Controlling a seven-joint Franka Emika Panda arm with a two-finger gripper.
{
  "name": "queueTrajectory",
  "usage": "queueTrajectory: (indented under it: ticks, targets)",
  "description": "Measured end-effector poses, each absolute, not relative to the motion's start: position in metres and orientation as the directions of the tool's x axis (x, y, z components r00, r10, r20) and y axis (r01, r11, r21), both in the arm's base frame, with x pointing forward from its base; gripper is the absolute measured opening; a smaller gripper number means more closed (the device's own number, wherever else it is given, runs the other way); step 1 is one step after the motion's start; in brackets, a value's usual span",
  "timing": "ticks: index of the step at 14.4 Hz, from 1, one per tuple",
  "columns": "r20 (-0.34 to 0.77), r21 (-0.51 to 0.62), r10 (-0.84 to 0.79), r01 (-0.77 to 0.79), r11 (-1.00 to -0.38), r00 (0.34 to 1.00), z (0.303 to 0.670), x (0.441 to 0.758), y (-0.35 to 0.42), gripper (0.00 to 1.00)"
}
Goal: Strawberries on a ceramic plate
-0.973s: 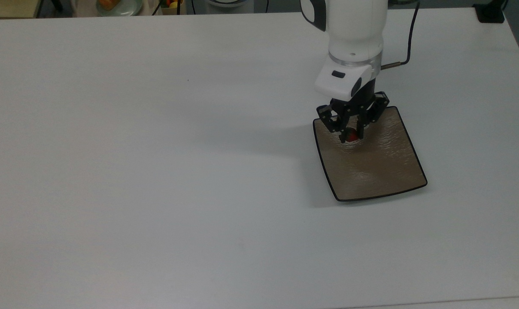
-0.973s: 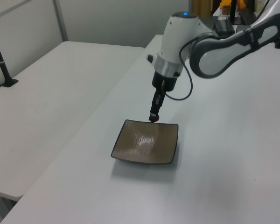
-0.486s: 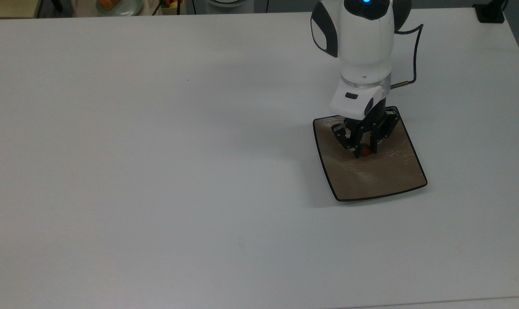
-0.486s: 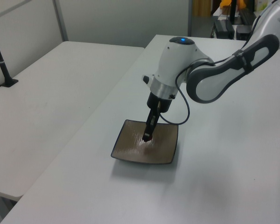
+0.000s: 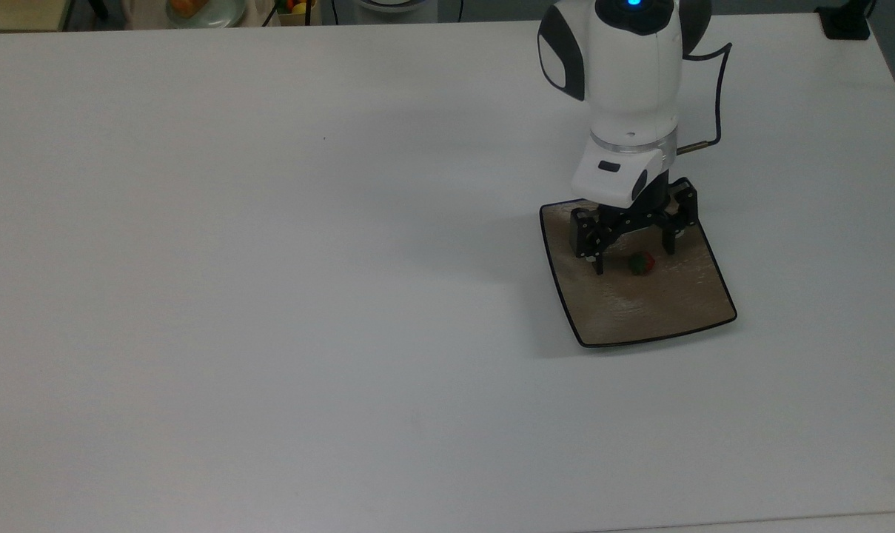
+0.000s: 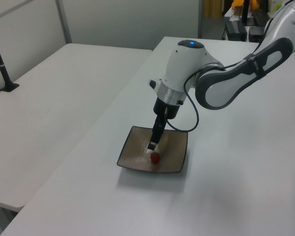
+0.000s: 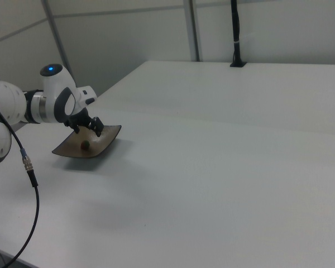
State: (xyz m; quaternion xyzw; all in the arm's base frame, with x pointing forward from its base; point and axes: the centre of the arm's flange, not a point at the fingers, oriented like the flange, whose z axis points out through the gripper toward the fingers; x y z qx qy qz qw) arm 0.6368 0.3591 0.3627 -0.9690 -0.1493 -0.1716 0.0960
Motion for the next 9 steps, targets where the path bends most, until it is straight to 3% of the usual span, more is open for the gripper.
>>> queueTrajectory:
  ticks: [4, 9]
  targets:
    - [0.352, -0.134, 0.255, 0.318, -0.939, 0.901, 0.398, 0.634, 0.351, 1.0]
    - [0.16, -0.069, 0.238, 0.251, -0.965, 0.958, 0.489, 0.612, 0.275, 1.0]
